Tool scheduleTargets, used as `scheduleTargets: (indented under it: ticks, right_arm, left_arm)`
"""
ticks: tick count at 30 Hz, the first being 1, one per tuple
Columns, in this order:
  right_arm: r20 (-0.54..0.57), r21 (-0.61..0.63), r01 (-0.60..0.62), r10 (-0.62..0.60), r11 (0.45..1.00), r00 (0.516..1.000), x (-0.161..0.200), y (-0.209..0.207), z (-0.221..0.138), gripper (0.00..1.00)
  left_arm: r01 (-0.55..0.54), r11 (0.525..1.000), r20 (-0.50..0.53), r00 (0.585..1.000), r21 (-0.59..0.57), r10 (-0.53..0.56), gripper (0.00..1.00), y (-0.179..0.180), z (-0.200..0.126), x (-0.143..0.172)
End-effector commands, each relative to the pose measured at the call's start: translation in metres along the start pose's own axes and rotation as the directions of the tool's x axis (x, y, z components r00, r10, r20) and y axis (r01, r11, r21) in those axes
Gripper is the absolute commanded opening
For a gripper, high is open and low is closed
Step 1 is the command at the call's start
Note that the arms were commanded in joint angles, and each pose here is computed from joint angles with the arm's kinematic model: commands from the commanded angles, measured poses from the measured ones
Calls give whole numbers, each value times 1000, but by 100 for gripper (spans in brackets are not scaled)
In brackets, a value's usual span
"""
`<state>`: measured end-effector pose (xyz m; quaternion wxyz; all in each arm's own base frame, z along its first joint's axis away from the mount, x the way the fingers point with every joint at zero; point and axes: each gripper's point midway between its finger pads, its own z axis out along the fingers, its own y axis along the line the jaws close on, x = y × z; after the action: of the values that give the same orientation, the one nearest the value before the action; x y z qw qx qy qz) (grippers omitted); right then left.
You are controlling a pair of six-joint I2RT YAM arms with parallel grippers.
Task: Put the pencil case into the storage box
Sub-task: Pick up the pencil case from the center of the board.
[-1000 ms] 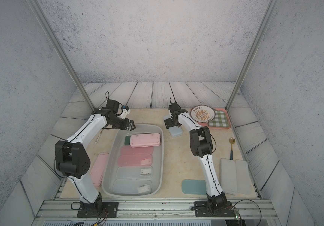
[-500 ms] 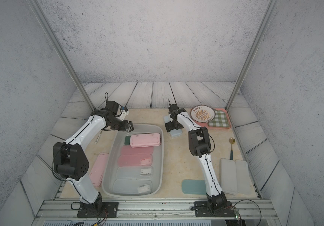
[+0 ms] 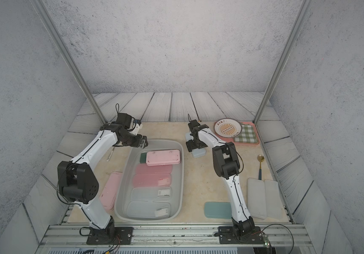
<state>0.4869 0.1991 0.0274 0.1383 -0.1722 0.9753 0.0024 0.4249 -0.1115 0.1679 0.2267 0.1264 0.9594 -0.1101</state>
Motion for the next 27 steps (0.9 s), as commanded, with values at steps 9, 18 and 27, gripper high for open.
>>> scheduleTargets:
  ticks: [9,18,27]
  right_arm:
    - [146,-155,-9,32,988,989,5,15,-120,84]
    - [156,-282,115,-73,952,985,40,44,-182,84]
    - [260,-324,421,-348,847,901,52,146,-204,84]
  left_arm:
    - [19,999,50,999,-48,-16,88,22,-25,-9]
    - [88,994,105,991,-70,-80,89,51,-58,-10]
    - [186,965,127,978,-187,-164,90,112,-81,13]
